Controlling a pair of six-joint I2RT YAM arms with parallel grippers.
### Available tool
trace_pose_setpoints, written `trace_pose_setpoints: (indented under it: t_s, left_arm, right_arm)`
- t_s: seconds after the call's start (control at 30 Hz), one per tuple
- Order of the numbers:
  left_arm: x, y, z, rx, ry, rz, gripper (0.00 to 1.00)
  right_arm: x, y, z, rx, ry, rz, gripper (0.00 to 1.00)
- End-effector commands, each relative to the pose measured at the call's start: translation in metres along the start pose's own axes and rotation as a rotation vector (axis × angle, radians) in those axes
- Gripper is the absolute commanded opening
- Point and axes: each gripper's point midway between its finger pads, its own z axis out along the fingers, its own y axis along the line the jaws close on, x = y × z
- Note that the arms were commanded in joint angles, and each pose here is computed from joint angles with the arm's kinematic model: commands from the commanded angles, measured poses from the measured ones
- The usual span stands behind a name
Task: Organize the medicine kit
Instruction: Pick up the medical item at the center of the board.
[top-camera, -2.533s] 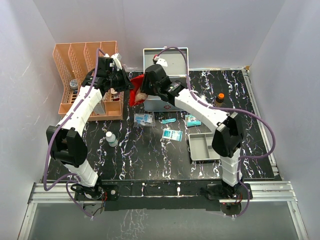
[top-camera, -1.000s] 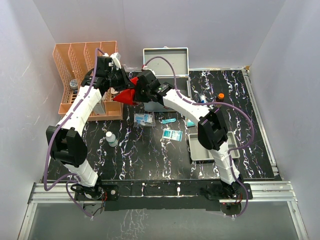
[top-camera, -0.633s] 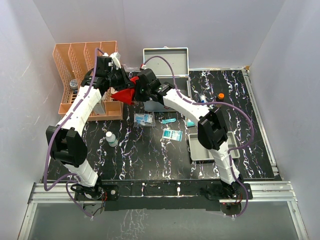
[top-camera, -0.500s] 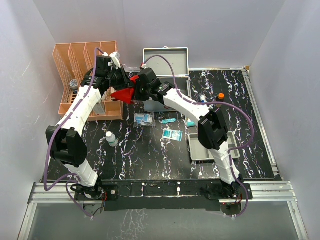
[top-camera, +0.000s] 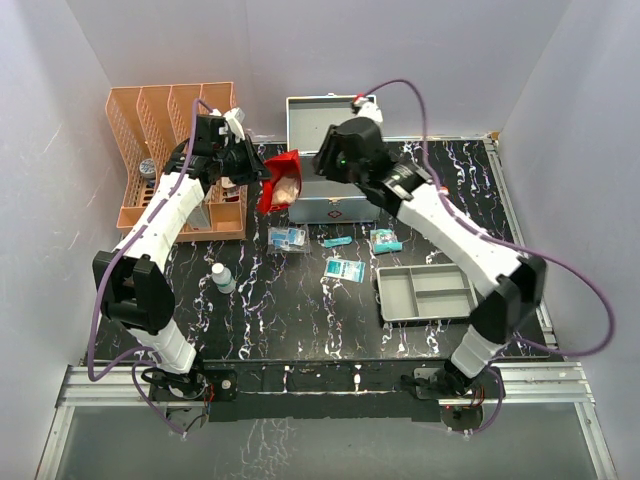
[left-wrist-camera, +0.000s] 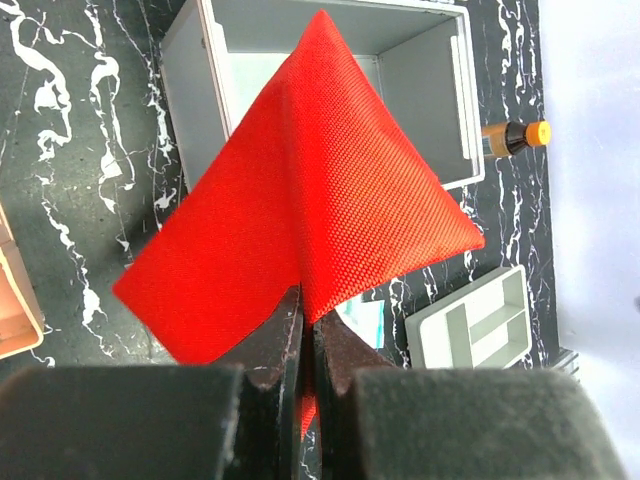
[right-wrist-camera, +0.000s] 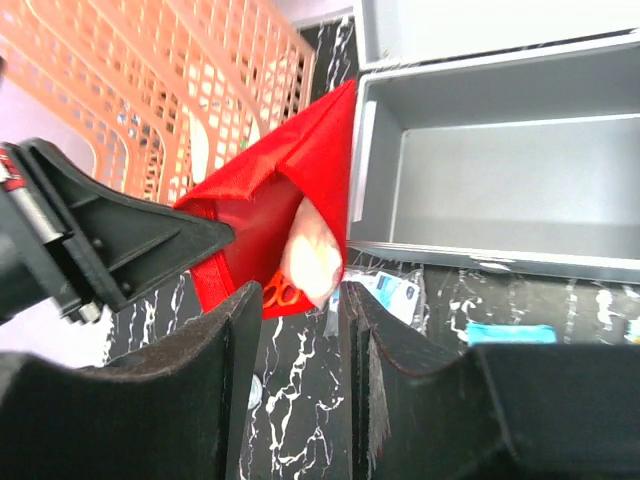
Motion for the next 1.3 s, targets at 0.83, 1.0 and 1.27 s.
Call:
trace_pose_setpoints:
  t_s: [0.83, 1.0, 1.27]
  left_arm:
    - [-0.015, -0.020, -0.029, 0.209, 0.015, -0.020, 0.00]
    - [-0.014, -0.013, -0.031, 0.171, 0.013, 0.002, 0.00]
    - [-0.015, -0.011, -0.031, 0.166, 0.014, 0.026, 0.00]
  right_arm:
    - [0.128, -0.109, -0.034, 0.224, 0.363, -0.162, 0.43]
    - [0.153, -0.124, -0.031, 0.193, 0.479, -0.337, 0.44]
    - [0.182, -0.139, -0.023, 0.088, 0.694, -0.636, 0.48]
